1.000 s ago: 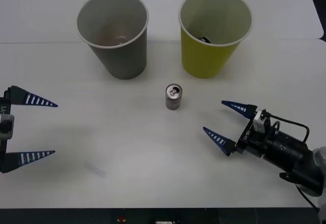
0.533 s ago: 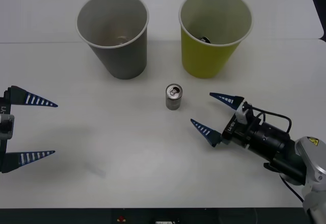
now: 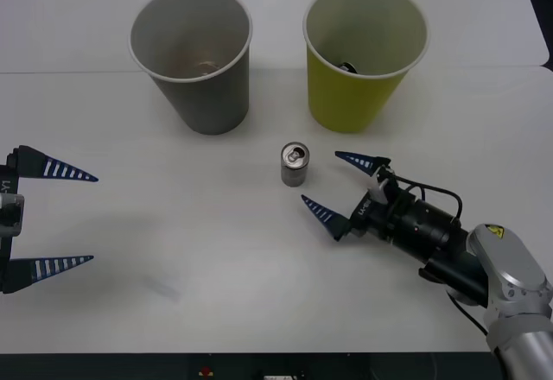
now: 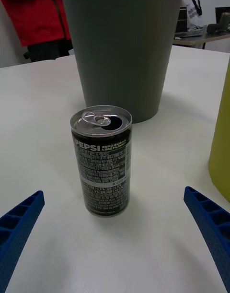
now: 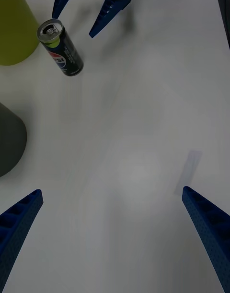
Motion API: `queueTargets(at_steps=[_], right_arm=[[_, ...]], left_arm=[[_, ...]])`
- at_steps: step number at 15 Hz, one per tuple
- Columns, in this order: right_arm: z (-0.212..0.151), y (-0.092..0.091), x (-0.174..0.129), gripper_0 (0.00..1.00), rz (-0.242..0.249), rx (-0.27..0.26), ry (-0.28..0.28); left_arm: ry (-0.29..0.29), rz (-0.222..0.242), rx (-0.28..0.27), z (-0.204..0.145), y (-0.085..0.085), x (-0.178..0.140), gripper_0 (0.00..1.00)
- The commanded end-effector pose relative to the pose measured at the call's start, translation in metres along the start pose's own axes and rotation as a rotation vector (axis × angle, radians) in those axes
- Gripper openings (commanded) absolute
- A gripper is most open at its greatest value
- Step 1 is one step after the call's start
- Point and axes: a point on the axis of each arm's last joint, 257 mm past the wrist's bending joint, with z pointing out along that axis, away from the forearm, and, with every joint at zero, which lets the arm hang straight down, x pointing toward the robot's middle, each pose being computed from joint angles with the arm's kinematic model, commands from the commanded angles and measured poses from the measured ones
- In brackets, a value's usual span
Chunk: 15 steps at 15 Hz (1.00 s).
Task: Put the can into the green bin and the plastic bottle into the gray bin
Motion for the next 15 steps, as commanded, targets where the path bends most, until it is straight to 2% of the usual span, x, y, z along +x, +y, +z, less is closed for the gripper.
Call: queueTargets(at_steps=[1, 5, 11, 13, 15], right_arm=[[0.016, 0.0, -0.002, 1.0, -0.012, 0.024, 0.007], [0.029, 0.001, 0.0, 1.0, -0.023, 0.043, 0.03], [0.042, 0.007, 0.0, 1.0, -0.017, 0.043, 0.044], [0.053, 0.01, 0.008, 1.0, 0.033, 0.015, 0.03], [0.059, 0.006, 0.008, 1.0, 0.026, 0.013, 0.012]], left_arm=[[0.0, 0.0, 0.0, 0.0, 0.0, 0.0, 1.0], [0.0, 0.0, 0.0, 0.0, 0.0, 0.0, 1.0], [0.0, 0.0, 0.0, 0.0, 0.0, 0.0, 1.0], [0.0, 0.0, 0.0, 0.0, 0.0, 0.0, 1.0], [0.0, 0.0, 0.0, 0.0, 0.0, 0.0, 1.0]])
